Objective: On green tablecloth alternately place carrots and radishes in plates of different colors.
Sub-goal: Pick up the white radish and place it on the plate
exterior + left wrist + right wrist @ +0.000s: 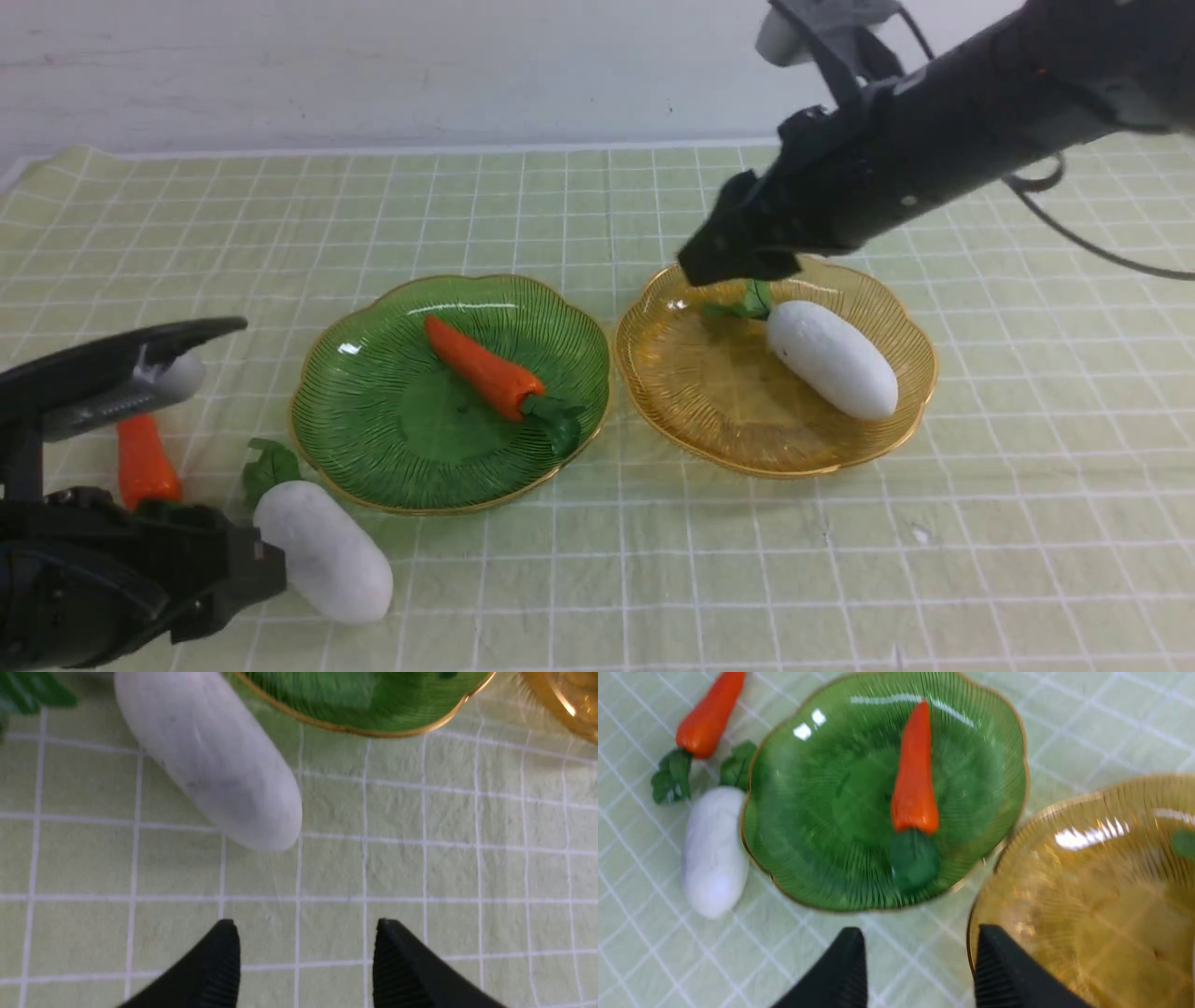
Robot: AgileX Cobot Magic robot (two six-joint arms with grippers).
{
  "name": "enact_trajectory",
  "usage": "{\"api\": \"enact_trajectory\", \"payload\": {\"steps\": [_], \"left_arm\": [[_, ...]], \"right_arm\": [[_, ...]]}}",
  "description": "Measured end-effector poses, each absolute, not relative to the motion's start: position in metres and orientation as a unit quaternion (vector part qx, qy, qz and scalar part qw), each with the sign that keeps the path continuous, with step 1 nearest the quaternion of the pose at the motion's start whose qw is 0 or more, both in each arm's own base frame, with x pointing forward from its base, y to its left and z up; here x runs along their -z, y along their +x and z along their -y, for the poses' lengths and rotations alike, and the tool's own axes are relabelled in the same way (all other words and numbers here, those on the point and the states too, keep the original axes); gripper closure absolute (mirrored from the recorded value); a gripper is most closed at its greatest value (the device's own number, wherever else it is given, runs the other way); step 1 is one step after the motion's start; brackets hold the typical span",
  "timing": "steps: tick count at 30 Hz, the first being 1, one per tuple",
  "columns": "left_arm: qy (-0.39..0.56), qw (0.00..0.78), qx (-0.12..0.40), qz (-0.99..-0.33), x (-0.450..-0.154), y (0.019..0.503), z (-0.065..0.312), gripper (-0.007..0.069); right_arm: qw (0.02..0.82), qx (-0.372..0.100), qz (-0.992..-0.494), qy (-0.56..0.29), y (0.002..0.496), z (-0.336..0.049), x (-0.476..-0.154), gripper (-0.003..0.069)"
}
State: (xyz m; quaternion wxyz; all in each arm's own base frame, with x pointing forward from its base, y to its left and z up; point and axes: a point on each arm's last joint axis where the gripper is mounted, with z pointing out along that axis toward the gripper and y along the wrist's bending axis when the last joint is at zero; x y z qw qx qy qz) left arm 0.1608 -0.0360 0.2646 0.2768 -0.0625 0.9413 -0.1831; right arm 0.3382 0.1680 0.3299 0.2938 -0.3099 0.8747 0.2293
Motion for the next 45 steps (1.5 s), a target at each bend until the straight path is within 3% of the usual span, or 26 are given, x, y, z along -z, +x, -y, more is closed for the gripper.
{"api": "enact_trajectory", "payload": {"steps": [3, 7, 14, 28, 35, 45], "left_arm": [[-0.069, 0.264, 0.179, -0.945, -0.259, 0.172, 0.036, 0.0200], [-0.105, 0.241, 0.175, -0.949, -0.243, 0.190, 0.036, 0.0159], [-0.173, 0.234, 0.168, -0.942, -0.216, 0.220, 0.034, 0.0146], [-0.264, 0.209, 0.172, -0.926, -0.169, 0.255, 0.034, 0.0146], [-0.238, 0.212, 0.159, -0.934, -0.168, 0.257, 0.033, 0.0210], [-0.154, 0.147, 0.140, -0.967, -0.182, 0.240, 0.036, 0.0210]], "right_arm": [[0.243, -0.191, -0.901, -0.305, 0.322, -0.154, -0.337, 0.0594], [0.211, -0.178, -0.917, -0.289, 0.304, -0.144, -0.348, 0.0664], [0.216, -0.183, -0.922, -0.264, 0.264, -0.129, -0.361, 0.0670], [0.187, -0.180, -0.930, -0.260, 0.189, -0.101, -0.335, 0.0671], [0.184, -0.176, -0.931, -0.261, 0.188, -0.100, -0.333, 0.0671], [0.184, -0.168, -0.932, -0.264, 0.188, -0.099, -0.332, 0.0671]]}}
